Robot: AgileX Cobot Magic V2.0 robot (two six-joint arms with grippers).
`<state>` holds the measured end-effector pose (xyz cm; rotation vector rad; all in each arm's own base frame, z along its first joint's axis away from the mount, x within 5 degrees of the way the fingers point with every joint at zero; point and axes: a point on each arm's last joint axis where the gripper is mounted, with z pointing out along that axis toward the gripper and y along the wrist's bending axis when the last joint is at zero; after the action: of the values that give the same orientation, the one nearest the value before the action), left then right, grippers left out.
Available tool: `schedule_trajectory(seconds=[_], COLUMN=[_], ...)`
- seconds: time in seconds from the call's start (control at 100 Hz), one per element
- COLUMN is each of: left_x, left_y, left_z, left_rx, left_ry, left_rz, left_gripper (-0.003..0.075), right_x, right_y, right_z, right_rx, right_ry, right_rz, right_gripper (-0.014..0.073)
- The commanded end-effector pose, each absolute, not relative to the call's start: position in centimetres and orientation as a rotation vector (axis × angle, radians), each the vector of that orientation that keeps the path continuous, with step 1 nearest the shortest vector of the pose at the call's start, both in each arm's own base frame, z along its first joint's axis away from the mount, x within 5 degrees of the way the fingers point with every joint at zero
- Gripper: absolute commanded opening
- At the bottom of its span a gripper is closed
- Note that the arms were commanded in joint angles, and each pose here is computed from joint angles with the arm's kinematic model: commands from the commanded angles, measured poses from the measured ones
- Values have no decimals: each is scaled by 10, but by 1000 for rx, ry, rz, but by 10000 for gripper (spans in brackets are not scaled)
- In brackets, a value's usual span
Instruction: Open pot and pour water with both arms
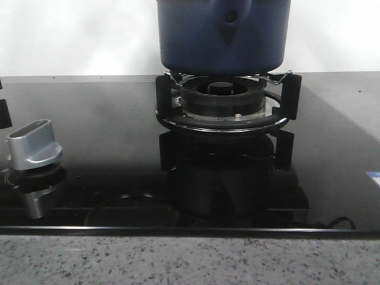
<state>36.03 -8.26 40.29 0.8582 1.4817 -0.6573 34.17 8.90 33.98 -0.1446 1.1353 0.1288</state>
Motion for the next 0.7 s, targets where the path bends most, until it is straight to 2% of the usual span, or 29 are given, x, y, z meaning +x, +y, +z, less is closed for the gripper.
schedule_trajectory(seconds=[0.0,0.41,0.69], left_x=[342,342,342], left_y=[-84,-84,-84], left_z=[440,440,440], left_rx=[797,797,797], left_ry=[1358,1358,1358], left_rz=[-704,-704,-704], left_gripper=[220,220,220], right_x=[331,333,337], right_y=[86,83,86], right_z=[369,366,385], right_rx=[-126,-98,-123], right_ry=[977,1105,1273], right_rz=[126,137,165], right_gripper=[-56,-56,-56])
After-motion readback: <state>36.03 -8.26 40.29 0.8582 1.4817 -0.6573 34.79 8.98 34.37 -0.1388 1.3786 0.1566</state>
